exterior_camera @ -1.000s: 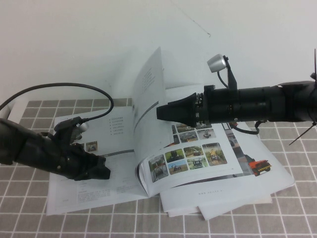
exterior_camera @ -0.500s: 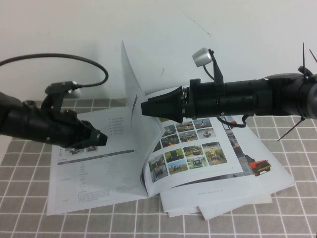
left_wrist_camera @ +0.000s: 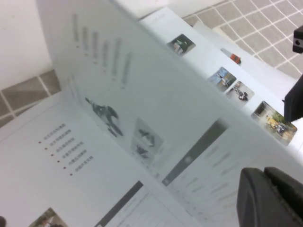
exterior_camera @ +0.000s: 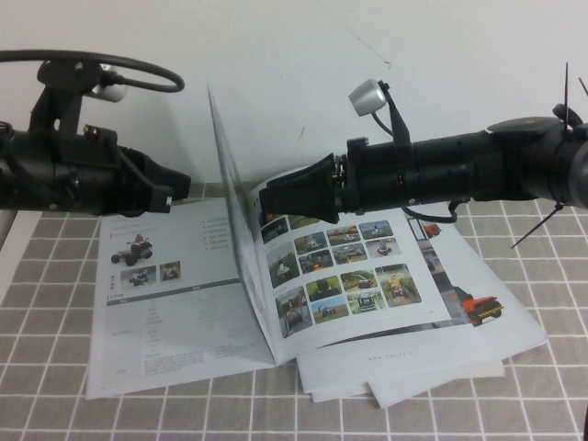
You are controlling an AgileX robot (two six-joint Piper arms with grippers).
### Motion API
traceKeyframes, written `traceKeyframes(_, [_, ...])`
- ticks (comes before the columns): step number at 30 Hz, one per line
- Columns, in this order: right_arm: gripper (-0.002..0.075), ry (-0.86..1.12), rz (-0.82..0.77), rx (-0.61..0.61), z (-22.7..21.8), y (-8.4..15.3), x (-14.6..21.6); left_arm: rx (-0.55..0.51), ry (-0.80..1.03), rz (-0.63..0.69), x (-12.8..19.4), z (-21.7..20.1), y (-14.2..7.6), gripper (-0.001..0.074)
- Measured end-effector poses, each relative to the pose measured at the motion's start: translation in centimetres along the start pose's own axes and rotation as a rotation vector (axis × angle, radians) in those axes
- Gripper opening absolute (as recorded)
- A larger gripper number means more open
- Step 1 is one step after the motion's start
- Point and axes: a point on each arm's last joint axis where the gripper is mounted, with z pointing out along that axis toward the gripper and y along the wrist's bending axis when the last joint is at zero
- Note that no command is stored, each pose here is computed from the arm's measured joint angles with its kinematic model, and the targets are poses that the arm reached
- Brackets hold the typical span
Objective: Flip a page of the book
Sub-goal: Open the closed book
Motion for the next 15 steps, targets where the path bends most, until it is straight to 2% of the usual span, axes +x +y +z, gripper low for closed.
traceKeyframes(9, [0.0356,0.041,0.011,0.005,0.2,0.1,0.3,0.021,0.018,0.017,0.3,1.6,-0.5,-0.0004])
traceKeyframes(15, [0.0356,0.148,-0.021,0.098,0.2,-0.7,1.2,0.024,0.012,0.019,0.2,1.5,-0.6,-0.0004])
